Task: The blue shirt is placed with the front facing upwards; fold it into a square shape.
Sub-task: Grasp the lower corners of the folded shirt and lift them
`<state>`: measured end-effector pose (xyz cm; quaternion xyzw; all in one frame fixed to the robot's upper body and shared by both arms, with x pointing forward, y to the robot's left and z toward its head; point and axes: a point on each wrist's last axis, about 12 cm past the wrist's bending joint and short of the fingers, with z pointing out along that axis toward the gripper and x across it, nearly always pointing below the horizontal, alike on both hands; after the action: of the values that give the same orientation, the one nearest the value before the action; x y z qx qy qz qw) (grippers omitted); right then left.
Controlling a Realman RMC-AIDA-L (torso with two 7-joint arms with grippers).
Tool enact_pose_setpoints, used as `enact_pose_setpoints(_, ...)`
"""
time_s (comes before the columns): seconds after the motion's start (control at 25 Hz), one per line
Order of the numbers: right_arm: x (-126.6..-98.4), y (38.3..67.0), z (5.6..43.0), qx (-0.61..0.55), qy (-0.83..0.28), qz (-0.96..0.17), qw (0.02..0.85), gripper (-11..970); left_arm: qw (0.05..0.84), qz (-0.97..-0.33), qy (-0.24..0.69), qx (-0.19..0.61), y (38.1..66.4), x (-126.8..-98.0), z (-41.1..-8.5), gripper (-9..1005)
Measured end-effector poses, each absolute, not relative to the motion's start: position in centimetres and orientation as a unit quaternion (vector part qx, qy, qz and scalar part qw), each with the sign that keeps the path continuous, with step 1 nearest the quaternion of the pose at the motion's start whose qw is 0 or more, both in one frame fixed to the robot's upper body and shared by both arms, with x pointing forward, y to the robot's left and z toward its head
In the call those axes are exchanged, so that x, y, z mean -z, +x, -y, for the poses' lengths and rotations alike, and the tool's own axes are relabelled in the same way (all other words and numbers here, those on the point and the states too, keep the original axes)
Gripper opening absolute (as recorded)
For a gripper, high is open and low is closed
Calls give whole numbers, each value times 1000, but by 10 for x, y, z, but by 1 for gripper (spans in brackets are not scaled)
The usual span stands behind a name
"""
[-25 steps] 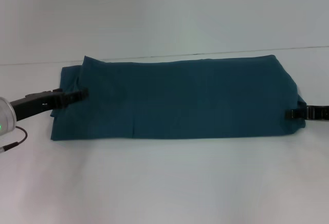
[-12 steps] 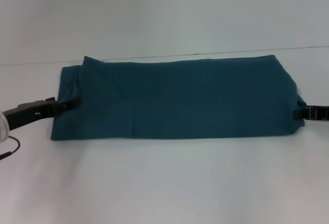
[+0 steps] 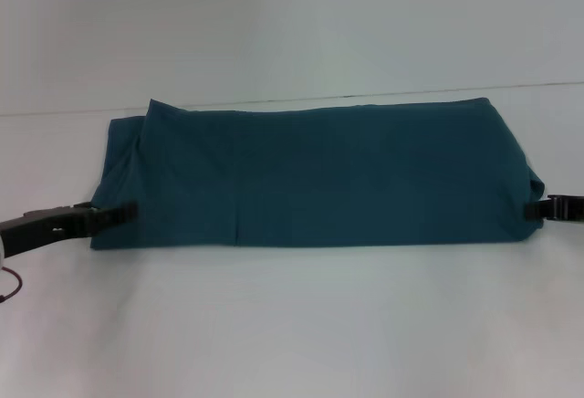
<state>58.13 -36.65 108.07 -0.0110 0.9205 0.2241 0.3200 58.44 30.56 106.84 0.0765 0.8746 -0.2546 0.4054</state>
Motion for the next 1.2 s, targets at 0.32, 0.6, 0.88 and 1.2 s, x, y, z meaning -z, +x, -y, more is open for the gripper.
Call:
enact_pose_setpoints(0.32, -1080, 580, 367, -224, -10, -921, 319, 3, 399, -879, 84, 246, 584, -1067, -305, 836)
enact_pose_setpoints(0.6, -1080, 580, 367, -225, -10, -920, 319, 2, 395, -881, 102, 239, 587, -1065, -297, 830)
enact_pose_setpoints(0.88, -1080, 581, 366, -226, -11, -920, 320, 2, 399, -883, 95, 229, 587, -1064, -300, 824)
enact_pose_setpoints(1.2, -1080, 581, 366, -226, -11, -920, 320, 3, 394, -885, 98, 227, 587, -1061, -296, 818)
